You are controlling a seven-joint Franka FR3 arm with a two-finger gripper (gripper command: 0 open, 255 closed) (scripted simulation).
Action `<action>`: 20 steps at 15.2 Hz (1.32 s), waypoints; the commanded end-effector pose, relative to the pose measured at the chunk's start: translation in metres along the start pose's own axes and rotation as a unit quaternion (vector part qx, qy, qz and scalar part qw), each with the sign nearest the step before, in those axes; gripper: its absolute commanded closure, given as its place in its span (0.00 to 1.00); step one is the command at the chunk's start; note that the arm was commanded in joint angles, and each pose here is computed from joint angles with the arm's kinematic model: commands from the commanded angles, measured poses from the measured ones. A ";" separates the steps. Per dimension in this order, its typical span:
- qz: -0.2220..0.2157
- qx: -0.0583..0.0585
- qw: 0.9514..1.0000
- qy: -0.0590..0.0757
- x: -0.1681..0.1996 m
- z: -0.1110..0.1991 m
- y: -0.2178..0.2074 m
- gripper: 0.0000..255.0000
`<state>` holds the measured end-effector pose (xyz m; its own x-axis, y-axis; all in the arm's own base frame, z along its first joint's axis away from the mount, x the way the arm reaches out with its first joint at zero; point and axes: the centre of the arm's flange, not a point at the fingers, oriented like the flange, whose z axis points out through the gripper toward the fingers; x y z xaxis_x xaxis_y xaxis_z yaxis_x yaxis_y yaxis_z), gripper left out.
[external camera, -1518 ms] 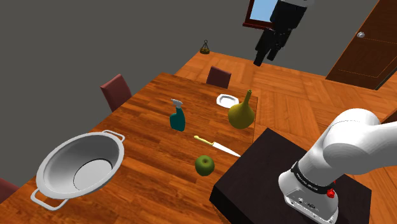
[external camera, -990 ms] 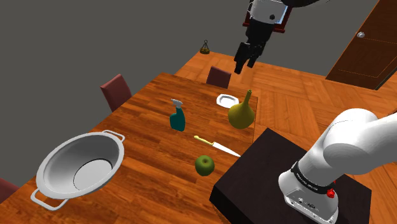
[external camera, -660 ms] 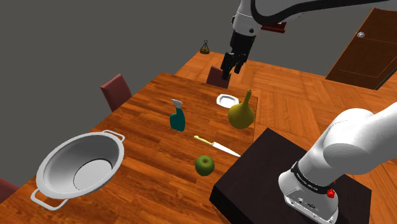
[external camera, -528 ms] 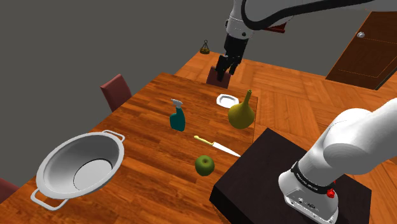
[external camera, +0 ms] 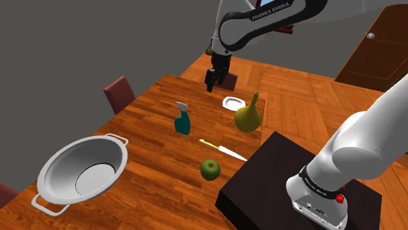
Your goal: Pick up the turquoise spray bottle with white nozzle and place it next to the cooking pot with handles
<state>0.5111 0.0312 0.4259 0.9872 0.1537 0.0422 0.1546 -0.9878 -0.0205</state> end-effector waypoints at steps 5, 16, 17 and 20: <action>-0.025 -0.003 1.000 -0.008 0.058 0.058 0.001 0.00; -0.070 -0.007 0.997 -0.022 0.160 0.166 -0.001 0.00; -0.074 -0.008 0.997 -0.024 0.169 0.176 -0.001 0.00; -0.077 -0.008 0.997 -0.025 0.175 0.194 -0.002 0.00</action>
<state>0.6887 0.0633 0.2472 0.9533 0.3021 -0.0054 0.3021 -0.9533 -0.0023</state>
